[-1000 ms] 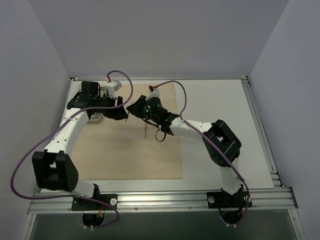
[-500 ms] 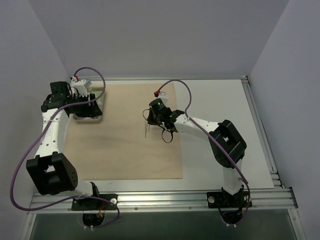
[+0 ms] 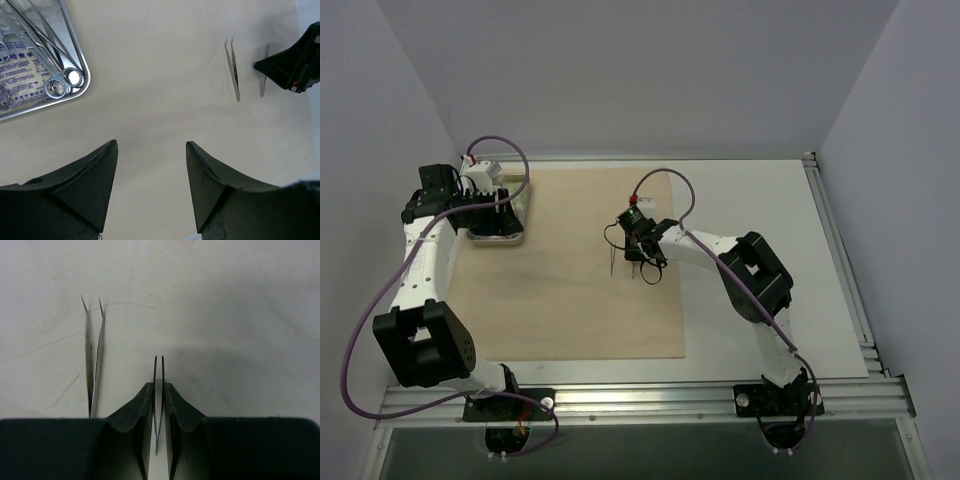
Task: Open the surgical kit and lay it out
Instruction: Place the medical item in the surgical kit.
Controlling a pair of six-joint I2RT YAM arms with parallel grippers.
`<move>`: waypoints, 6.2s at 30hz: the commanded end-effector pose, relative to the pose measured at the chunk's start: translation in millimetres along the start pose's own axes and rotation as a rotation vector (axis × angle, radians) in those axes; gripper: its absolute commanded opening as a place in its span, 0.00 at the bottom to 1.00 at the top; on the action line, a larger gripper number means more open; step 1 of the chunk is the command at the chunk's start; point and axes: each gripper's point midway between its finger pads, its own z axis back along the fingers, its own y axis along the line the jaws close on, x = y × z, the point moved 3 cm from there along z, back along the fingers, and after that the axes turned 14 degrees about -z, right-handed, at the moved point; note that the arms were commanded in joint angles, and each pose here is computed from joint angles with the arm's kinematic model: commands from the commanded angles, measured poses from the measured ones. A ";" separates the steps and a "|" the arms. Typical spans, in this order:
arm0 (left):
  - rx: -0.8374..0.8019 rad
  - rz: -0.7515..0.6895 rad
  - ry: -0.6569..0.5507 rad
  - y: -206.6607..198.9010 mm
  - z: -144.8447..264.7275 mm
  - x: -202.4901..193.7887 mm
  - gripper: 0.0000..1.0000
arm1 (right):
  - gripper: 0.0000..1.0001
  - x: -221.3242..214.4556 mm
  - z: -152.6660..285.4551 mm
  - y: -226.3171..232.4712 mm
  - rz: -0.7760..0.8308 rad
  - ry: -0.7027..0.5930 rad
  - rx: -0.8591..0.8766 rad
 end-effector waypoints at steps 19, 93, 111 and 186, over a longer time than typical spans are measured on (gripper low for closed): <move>-0.024 -0.020 -0.029 5.1 -7.9 2.9 0.65 | 0.11 8.4 -12.0 23.5 -0.045 0.002 0.043; -0.035 0.013 0.002 9.0 -14.2 -3.2 0.65 | 0.15 33.1 -7.5 24.9 0.021 -0.175 -0.038; -0.040 0.021 0.008 9.2 -16.2 -4.7 0.65 | 0.15 41.5 4.2 39.9 0.033 -0.215 0.009; -0.051 0.027 0.017 8.7 -18.2 -6.8 0.65 | 0.02 23.9 -9.2 16.0 -0.016 -0.202 -0.067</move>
